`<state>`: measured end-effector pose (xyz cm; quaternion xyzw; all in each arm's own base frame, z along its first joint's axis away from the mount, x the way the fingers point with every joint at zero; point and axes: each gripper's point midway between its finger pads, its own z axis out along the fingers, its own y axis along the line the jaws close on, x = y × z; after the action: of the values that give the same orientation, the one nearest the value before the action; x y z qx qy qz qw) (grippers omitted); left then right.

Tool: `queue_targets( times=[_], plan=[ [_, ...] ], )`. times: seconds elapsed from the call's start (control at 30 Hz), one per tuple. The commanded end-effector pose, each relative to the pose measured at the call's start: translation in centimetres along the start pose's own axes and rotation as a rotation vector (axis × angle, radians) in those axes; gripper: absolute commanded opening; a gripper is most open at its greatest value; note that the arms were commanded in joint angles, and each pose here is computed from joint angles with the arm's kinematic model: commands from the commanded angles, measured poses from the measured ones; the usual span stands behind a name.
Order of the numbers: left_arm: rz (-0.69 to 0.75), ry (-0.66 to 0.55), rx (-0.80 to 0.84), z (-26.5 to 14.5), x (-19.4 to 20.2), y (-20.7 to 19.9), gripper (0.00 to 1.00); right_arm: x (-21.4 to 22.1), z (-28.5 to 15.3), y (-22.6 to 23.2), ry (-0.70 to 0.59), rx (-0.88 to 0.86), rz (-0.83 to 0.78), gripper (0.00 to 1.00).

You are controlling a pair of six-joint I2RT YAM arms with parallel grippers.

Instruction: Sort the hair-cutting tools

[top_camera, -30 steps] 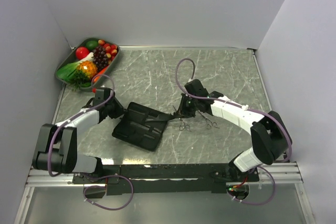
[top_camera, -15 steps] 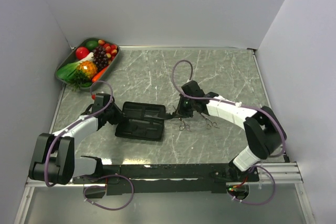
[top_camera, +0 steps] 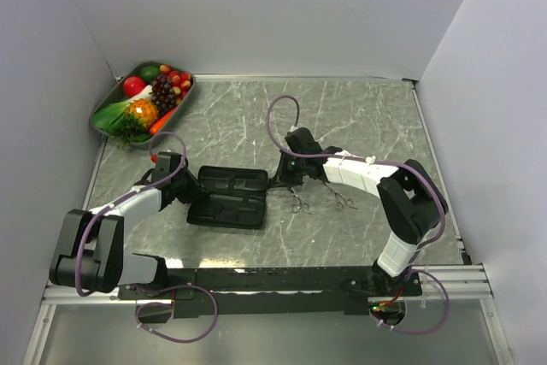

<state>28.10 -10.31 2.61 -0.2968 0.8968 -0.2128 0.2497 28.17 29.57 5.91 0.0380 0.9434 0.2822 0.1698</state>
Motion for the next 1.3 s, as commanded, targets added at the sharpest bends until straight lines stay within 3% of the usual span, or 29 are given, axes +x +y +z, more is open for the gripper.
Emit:
queue_targets(
  times=[0.0,0.53,1.27],
  plan=[
    [0.028,-0.011,0.020,0.2,-0.7,-1.0,0.20,-1.1,0.8,0.2,-0.023,0.041,-0.065,0.00],
    [0.037,0.001,-0.062,0.8,0.1,1.3,0.18,-0.3,4.1,1.2,0.042,0.041,-0.084,0.00],
    [0.062,-0.004,-0.072,0.8,-0.3,1.3,0.18,2.8,7.4,1.8,0.199,0.019,-0.204,0.00]
  ],
)
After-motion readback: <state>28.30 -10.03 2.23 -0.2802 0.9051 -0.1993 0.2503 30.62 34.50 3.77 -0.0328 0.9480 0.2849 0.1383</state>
